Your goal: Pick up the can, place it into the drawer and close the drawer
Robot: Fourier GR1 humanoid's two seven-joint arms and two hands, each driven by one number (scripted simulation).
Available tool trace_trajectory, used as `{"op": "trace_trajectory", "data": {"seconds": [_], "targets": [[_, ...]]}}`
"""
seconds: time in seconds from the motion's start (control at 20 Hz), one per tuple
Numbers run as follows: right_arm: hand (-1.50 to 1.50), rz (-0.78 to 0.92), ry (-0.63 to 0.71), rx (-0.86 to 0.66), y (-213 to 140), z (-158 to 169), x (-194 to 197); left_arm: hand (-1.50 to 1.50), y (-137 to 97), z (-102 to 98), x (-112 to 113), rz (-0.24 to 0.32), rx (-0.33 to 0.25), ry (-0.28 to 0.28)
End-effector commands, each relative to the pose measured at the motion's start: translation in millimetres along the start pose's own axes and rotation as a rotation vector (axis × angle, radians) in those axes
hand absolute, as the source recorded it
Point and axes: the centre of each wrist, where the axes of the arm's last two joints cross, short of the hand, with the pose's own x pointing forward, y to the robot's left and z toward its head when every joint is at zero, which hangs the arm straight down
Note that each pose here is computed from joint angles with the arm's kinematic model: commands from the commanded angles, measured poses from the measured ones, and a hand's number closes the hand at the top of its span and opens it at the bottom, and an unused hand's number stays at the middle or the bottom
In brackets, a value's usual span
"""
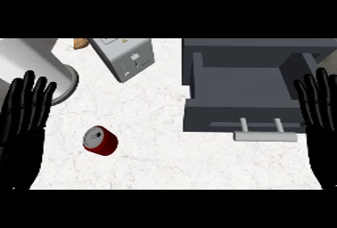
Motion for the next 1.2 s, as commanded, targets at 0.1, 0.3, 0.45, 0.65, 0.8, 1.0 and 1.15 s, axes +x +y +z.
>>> {"op": "trace_trajectory", "data": {"seconds": [0.1,0.3,0.45,0.65,0.8,1.0,1.15], "targets": [[-1.50,-0.010,-0.008,-0.023,-1.1,-5.8,9.4,-1.50,-15.0,16.1,7.6,-0.144,0.296,0.025],[-1.50,0.037,0.238,-0.187,-22.5,21.4,-18.8,-1.50,17.3,52.3,-13.5,-0.183,0.688,0.332],[-1.50,0.014,0.253,-0.203,-23.6,12.8,-19.4,-1.50,0.7,57.4,-4.8,-0.144,0.795,0.400],[-1.50,0.002,0.292,-0.180,-14.4,18.1,-13.3,-1.50,-36.8,61.1,12.3,-0.137,0.868,0.404],[-1.50,0.012,0.286,-0.177,-23.0,30.3,-30.0,-1.50,-46.0,62.2,33.6,-0.155,0.889,0.410],[-1.50,0.020,0.298,-0.190,-31.3,26.4,-0.7,-1.50,-58.6,56.4,23.0,-0.196,0.865,0.412],[-1.50,0.008,0.273,-0.187,-34.3,22.7,-12.2,-1.50,-75.3,48.7,10.4,-0.190,0.869,0.427]]}}
